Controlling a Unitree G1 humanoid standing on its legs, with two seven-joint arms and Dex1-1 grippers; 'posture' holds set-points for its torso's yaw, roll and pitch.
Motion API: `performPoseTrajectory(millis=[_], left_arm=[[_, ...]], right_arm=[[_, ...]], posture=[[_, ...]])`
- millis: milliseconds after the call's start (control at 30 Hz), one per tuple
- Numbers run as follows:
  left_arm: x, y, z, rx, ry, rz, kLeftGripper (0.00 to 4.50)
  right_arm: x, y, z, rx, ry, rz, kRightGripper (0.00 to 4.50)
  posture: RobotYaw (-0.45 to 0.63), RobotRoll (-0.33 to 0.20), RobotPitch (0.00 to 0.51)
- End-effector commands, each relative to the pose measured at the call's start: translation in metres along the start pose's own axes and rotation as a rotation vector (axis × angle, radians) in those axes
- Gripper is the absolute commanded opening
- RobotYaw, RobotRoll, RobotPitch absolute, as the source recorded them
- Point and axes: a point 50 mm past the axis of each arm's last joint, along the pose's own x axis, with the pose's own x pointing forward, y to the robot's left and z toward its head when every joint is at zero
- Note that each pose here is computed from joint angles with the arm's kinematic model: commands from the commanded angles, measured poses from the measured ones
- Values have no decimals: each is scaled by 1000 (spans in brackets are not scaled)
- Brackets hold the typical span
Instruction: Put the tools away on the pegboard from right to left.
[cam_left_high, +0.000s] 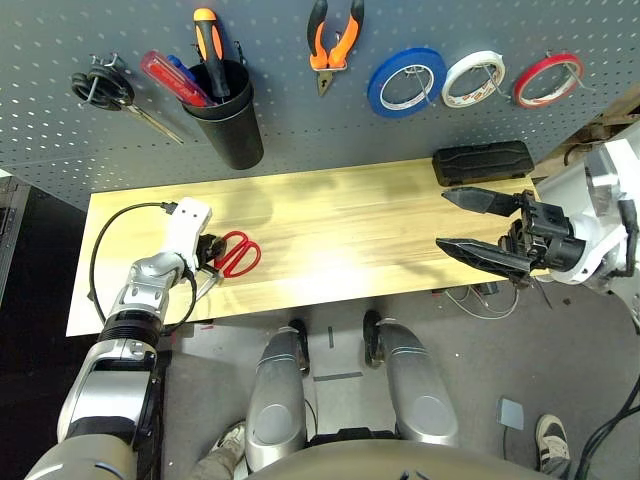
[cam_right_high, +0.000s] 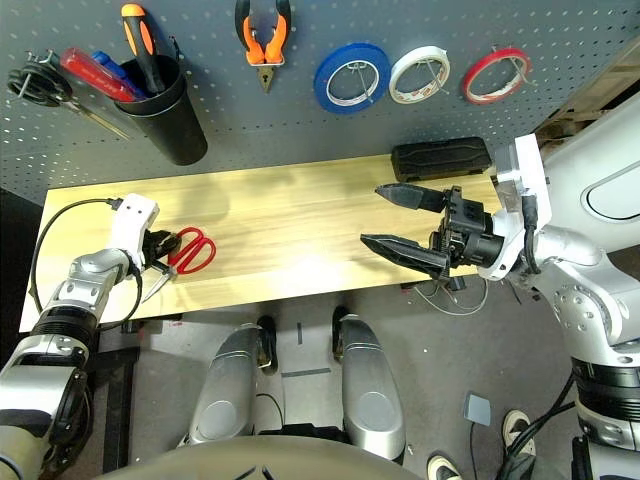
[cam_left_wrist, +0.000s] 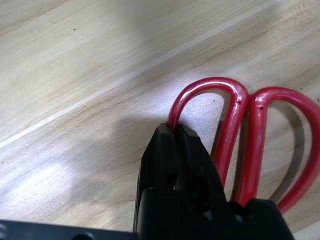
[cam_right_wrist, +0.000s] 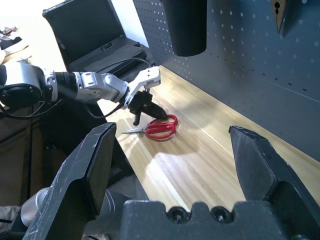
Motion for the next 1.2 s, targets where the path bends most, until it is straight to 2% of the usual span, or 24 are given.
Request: performPoseTrajectory(millis=[33,333,567,867,1200], left_arm=[[-2,-11,-15,-46,40,-16,33],[-27,-6,0,-164,-62,76,33],[-56,8,21,-285,-173,212,33],[-82,22,46,-361,-309,332,33],[-105,45,62,-448,-500,472,33]], right_arm=[[3,-2,-3,2,0,15,4500],[6,-11,-5,-12,-9,26,4500],[8,-18,-11,-10,-4,45,4500],[18,-40,-10,-51,-63,104,4500],[17,-49,-10,-89,-91,110,4500]], posture=[[-169,0,293],[-126,0,253],[-59,0,220],[44,0,173],[47,0,124]])
